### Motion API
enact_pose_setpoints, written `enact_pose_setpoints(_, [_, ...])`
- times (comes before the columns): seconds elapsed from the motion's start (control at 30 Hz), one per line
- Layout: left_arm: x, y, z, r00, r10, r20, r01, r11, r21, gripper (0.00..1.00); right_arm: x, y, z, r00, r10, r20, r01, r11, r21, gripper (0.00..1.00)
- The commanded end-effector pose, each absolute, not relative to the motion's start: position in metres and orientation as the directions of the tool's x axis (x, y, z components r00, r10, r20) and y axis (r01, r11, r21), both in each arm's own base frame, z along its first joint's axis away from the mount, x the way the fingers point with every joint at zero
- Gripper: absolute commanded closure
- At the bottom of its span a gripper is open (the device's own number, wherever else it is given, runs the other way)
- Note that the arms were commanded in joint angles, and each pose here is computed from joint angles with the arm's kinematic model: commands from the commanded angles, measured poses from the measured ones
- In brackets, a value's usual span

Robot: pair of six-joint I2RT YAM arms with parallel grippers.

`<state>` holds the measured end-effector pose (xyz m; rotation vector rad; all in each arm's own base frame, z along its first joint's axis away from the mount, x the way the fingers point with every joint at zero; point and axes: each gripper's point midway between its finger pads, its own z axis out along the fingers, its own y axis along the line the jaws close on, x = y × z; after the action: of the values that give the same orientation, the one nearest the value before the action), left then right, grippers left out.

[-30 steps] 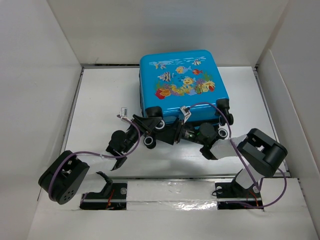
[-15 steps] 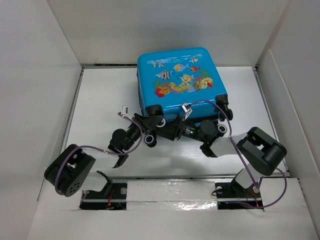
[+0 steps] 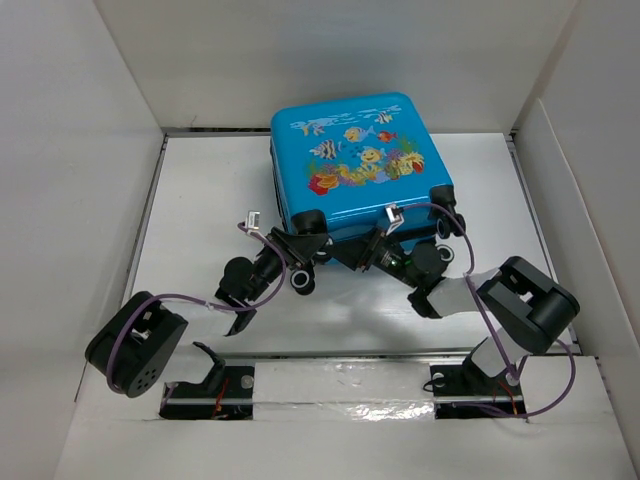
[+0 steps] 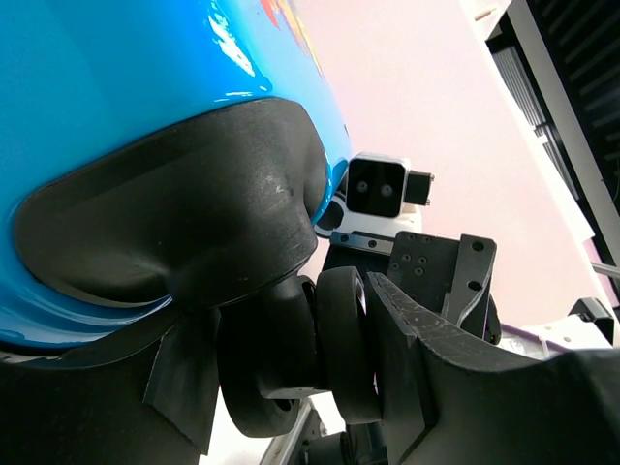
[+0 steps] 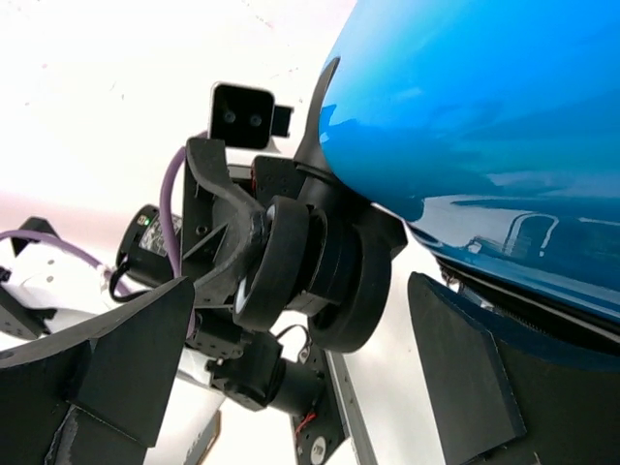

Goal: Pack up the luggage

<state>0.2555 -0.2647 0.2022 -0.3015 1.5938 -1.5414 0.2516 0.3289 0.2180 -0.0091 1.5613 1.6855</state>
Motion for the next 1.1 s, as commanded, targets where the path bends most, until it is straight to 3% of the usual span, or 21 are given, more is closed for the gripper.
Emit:
enact_pose_setpoints(0.0, [0.173,-0.279,0.268,-0.512,-0.572,-0.641,0.794,-0.03,-0.607,1.0,0.287,0.308,0.289,-0.477,0.75,-0.459,-0.666,0.033,0.746,0.04])
enact_pose_setpoints(0.23, [0.17,-0.28,0.27,-0.535,-0.571,-0.623,0.79,-0.075,-0.609,1.0,0.292,0.317,0.29,-0.472,0.756,-0.454,-0.658,0.041,0.752,0.16])
enact_pose_setpoints(0.3, [0.169,-0.279,0.27,-0.538,-0.575,-0.617,0.787,-0.08,-0.611,1.0,0.294,0.316,0.287,-0.472,0.76,-0.447,-0.649,0.043,0.759,0.3])
enact_pose_setpoints(0.37, [0.169,-0.278,0.271,-0.538,-0.578,-0.614,0.787,-0.082,-0.612,1.0,0.295,0.316,0.283,-0.474,0.761,-0.443,-0.644,0.044,0.764,0.36])
enact_pose_setpoints(0.4, [0.17,-0.277,0.272,-0.535,-0.587,-0.608,0.785,-0.079,-0.615,1.0,0.296,0.316,0.282,-0.474,0.763,-0.439,-0.641,0.044,0.767,0.47])
enact_pose_setpoints(0.43, [0.169,-0.275,0.274,-0.531,-0.595,-0.603,0.786,-0.079,-0.614,1.0,0.296,0.316,0.278,-0.477,0.763,-0.437,-0.635,0.045,0.771,0.48])
enact_pose_setpoints(0.53, [0.173,-0.272,0.278,-0.522,-0.62,-0.586,0.779,-0.066,-0.624,1.0,0.293,0.317,0.275,-0.485,0.764,-0.425,-0.629,0.033,0.777,0.47])
enact_pose_setpoints(0.6, [0.178,-0.269,0.281,-0.52,-0.642,-0.564,0.766,-0.057,-0.64,0.93,0.289,0.32,0.272,-0.494,0.76,-0.423,-0.628,0.025,0.778,0.47])
enact_pose_setpoints(0.63, [0.179,-0.267,0.284,-0.515,-0.654,-0.554,0.764,-0.057,-0.643,0.88,0.289,0.32,0.27,-0.497,0.759,-0.421,-0.626,0.023,0.78,0.45])
enact_pose_setpoints(0.8, [0.185,-0.263,0.289,-0.507,-0.683,-0.526,0.749,-0.047,-0.661,0.86,0.286,0.323,0.264,-0.508,0.753,-0.417,-0.623,0.012,0.782,0.36])
enact_pose_setpoints(0.87, [0.185,-0.261,0.291,-0.505,-0.689,-0.52,0.749,-0.05,-0.661,0.76,0.285,0.322,0.263,-0.508,0.754,-0.417,-0.623,0.013,0.782,0.33])
enact_pose_setpoints(0.9, [0.185,-0.26,0.291,-0.505,-0.692,-0.516,0.746,-0.049,-0.664,0.66,0.285,0.321,0.264,-0.504,0.756,-0.417,-0.626,0.012,0.78,0.3])
enact_pose_setpoints(1.07, [0.186,-0.259,0.291,-0.505,-0.695,-0.512,0.739,-0.042,-0.672,0.44,0.282,0.323,0.266,-0.511,0.747,-0.425,-0.636,0.004,0.772,0.21])
